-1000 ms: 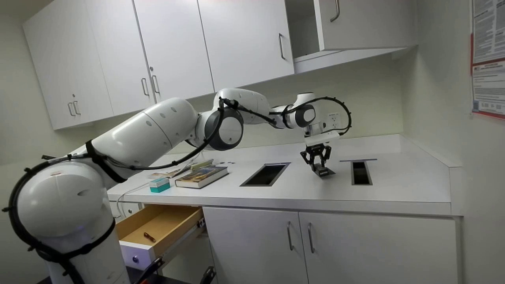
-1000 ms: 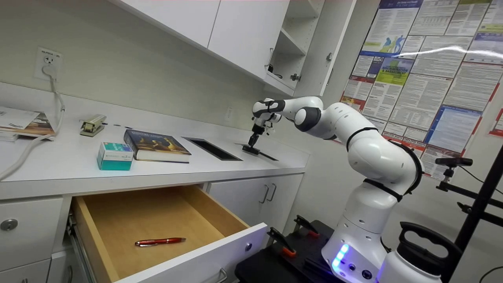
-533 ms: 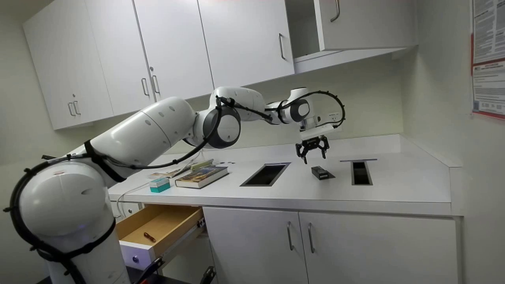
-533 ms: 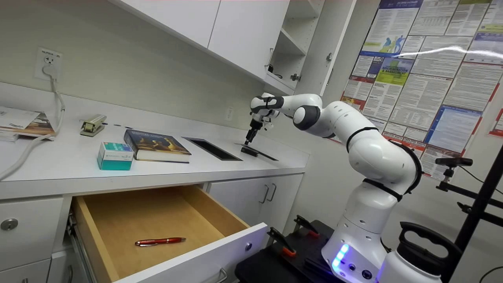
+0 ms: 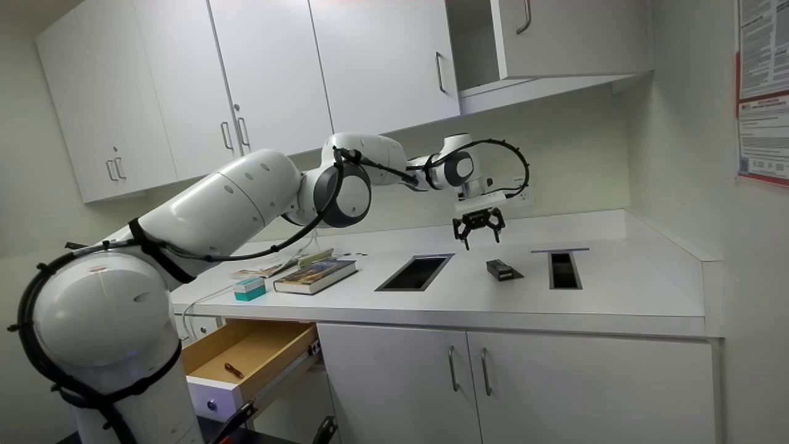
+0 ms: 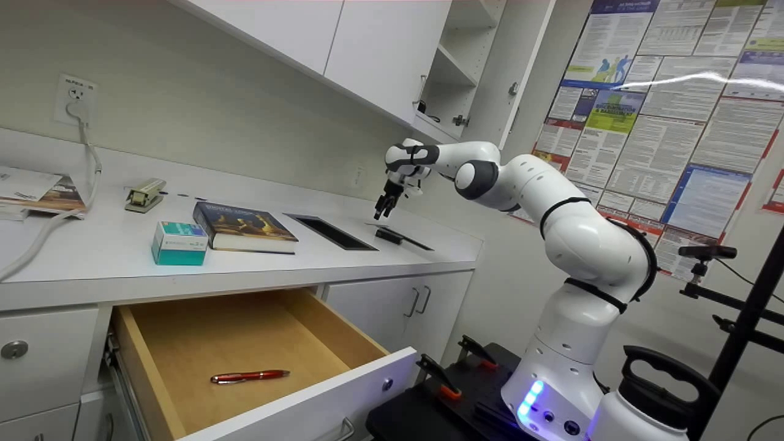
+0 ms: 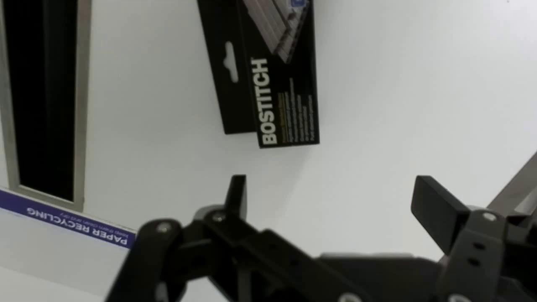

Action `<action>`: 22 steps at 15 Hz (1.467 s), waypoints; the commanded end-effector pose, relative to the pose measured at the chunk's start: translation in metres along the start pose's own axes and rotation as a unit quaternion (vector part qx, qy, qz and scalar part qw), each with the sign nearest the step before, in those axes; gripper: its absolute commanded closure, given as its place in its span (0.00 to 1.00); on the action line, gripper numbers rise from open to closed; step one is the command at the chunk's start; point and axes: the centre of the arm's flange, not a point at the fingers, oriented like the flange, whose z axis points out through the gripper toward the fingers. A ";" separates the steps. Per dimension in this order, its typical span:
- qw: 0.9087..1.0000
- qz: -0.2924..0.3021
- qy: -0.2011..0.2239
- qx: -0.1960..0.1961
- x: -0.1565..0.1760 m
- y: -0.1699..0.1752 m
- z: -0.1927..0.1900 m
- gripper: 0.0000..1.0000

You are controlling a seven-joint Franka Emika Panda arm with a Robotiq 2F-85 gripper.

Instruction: Move the black box to the right

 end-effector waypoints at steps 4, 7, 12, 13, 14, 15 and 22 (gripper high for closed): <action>0.993 0.111 -0.026 -0.011 -0.032 -0.071 -0.046 0.00; 0.990 0.141 -0.027 -0.006 -0.034 -0.082 -0.053 0.00; 0.990 0.137 -0.030 0.002 -0.048 -0.094 -0.070 0.00; 0.990 0.135 -0.029 0.002 -0.051 -0.096 -0.074 0.00; 0.991 0.130 -0.027 0.002 -0.055 -0.098 -0.078 0.00; 0.991 0.130 -0.027 0.001 -0.058 -0.100 -0.083 0.00; 0.989 0.143 -0.038 0.005 -0.095 -0.123 -0.120 0.00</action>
